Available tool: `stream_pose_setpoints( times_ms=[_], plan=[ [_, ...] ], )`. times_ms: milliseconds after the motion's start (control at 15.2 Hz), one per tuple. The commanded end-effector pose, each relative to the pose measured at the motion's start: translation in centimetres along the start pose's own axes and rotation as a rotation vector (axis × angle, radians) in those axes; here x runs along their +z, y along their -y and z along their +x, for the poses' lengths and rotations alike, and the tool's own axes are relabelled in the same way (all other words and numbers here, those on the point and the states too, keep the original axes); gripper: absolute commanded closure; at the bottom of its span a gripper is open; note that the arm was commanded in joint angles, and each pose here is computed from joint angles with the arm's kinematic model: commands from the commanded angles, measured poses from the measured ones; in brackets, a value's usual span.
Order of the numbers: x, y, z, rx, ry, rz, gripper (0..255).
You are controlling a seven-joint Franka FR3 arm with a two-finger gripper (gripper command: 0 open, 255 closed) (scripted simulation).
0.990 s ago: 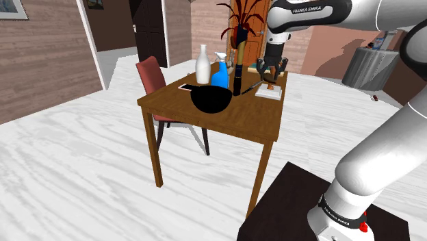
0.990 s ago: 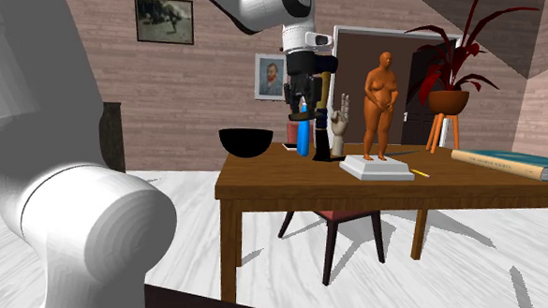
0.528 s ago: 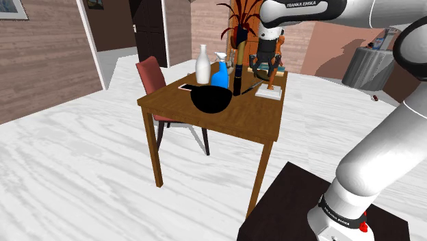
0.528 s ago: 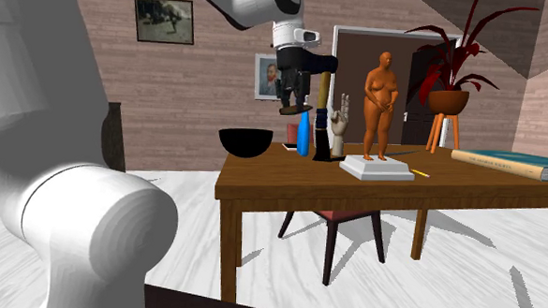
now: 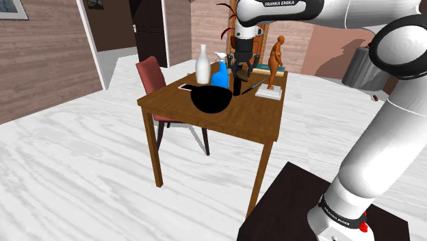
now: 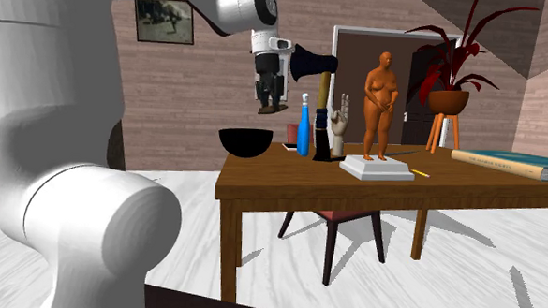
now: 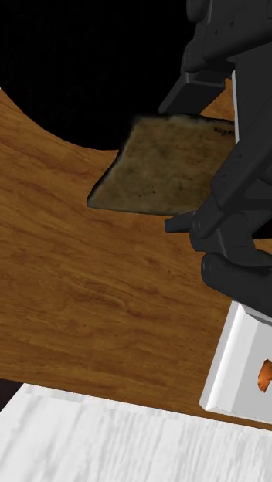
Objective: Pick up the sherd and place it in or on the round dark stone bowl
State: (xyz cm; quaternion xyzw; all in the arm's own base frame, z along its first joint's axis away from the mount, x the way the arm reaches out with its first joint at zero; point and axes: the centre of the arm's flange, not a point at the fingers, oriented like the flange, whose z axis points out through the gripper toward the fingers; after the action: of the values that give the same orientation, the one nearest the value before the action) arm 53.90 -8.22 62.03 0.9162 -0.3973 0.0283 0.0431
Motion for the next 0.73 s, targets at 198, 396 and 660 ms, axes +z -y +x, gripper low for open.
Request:
stream_pose_setpoints(
  times_ms=[198,396,660],
  plan=[
    [-0.8,6.5,-1.0,0.001,0.000,0.000,255],
    [-1.1,10.4,-1.6,0.001,0.000,0.000,255],
    [-0.3,13.9,-2.2,0.001,0.000,0.000,255]
  ],
)
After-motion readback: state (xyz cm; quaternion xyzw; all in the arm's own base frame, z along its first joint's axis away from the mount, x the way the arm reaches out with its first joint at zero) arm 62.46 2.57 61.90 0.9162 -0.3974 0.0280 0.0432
